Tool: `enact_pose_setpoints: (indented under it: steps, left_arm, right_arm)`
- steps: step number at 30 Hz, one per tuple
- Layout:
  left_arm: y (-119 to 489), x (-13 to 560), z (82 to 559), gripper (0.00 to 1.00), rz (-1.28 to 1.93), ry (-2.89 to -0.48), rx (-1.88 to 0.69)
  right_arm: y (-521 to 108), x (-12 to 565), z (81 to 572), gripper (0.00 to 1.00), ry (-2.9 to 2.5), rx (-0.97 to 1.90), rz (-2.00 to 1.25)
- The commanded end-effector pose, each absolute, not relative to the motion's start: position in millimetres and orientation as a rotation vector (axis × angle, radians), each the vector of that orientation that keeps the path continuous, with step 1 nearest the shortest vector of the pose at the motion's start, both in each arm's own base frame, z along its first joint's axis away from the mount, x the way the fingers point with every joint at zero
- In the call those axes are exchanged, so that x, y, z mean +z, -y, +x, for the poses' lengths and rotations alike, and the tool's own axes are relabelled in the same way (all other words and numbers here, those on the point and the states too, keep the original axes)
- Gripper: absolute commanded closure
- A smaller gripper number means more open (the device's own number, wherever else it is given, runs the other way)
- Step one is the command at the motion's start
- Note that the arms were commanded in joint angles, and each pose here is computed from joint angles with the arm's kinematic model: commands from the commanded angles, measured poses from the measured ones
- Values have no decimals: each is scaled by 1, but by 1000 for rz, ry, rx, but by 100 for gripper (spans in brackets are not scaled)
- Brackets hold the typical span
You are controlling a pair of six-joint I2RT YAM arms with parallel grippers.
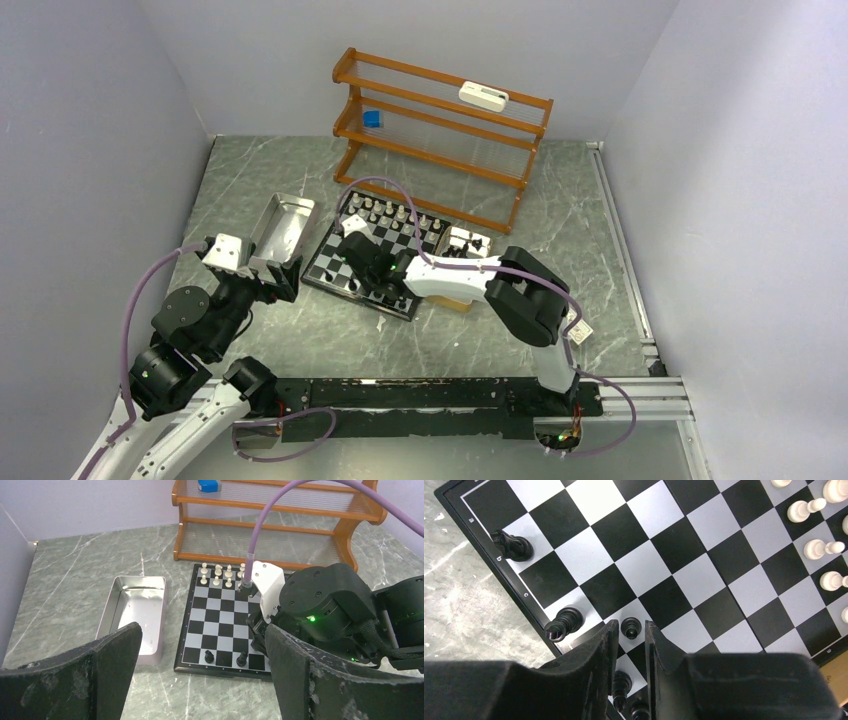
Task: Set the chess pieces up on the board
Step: Place the chess piece on the chessboard, then pick up the chess piece from the storage box.
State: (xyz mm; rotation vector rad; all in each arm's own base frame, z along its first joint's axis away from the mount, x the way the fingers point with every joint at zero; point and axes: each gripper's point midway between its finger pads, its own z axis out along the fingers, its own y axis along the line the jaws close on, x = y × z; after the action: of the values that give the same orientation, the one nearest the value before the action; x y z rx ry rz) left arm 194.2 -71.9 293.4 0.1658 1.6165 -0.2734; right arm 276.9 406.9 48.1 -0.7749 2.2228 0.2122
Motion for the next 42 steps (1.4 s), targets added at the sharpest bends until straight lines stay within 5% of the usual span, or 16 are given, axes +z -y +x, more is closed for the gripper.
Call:
enact_pose_setpoints:
  steps: [1,15,27,42]
  left_arm:
    - [72,299,194,3,167,-1588,-276]
    - [73,298,195,3,170,-1593,-275]
    - [75,296,196,2,180,-1598,-276]
    - [77,295,197,3,191,-1607,-281]
  right_arm:
    - [-411,86,281,70,-2169,256,-715]
    - [-374,128,291,70,-2121,203,-631]
    - [-274,143,314,71,-2159,72,-452]
    - [-181,99,354,70,-2227,-29,-217]
